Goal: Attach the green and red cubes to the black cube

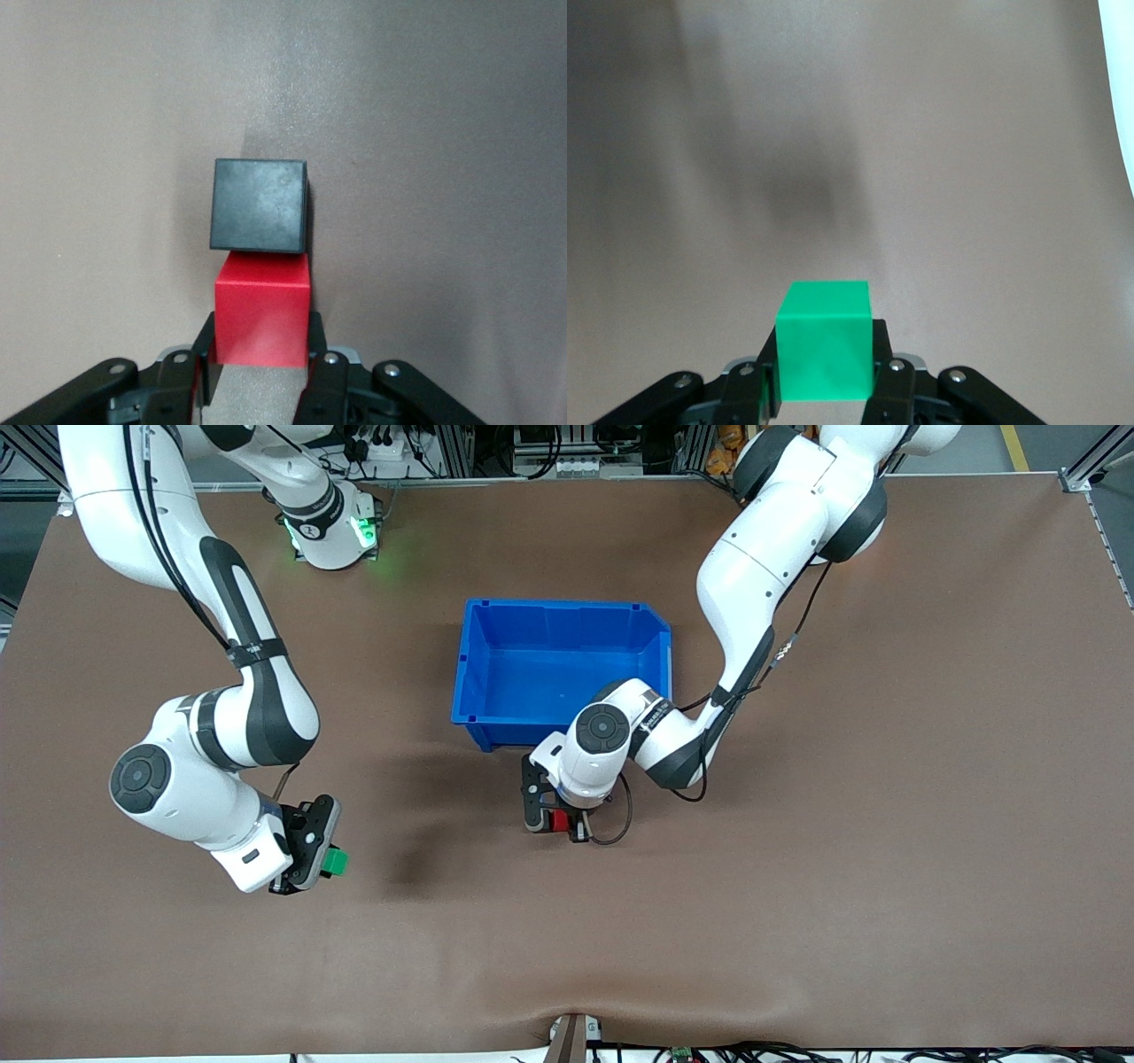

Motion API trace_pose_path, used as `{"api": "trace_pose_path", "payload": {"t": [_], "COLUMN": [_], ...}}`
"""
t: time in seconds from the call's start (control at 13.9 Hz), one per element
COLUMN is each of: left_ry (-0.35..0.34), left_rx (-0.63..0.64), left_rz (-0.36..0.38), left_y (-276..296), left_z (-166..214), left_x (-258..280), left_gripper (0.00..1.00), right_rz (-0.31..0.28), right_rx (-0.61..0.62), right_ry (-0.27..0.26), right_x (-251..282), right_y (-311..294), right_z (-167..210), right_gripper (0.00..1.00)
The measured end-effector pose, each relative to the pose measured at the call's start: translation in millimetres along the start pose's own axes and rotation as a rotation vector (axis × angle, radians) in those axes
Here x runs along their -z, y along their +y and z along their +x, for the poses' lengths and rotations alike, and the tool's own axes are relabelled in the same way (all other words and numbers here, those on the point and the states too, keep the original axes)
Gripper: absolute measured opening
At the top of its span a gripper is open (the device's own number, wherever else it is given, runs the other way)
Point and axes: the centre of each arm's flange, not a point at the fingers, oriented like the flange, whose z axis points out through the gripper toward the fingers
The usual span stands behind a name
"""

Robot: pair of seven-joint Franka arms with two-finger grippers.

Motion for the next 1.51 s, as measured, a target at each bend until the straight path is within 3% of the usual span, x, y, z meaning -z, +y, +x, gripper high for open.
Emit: {"api": "trace_pose_path", "payload": {"t": [0.58,0.72,1.01,1.22,1.51], "left_ry": [0.0,0.012,0.039,-0.007,-0.12], "left_rx": [0.053,0.133,0.178,0.181,0.194], "left_rz": [0.0,0.0,0.003,-0.028,-0.094], "left_y": [-1,0,-3,-8,-24], "left_z": [-1,-4,-3,0,-5], "left_x": [0,-13,-13,10,90], "left_gripper": [0.4,0.55,0.96,1.0,1.0], "right_rz": [0.006,0.009,0.017,0.03,0.042], "right_rx": [0.007,0.019,0.028,0.01,0.036], "right_ry": [0.002,0.003,0.007,0.008,0.009], "right_x": [-1,-2,-6,-14,-40], "right_y": [-2,-6,-17,-33,-60], "right_z": [5,14,41,74,122], "right_gripper": [0.4,0.4,0.4,0.4,0.4]}}
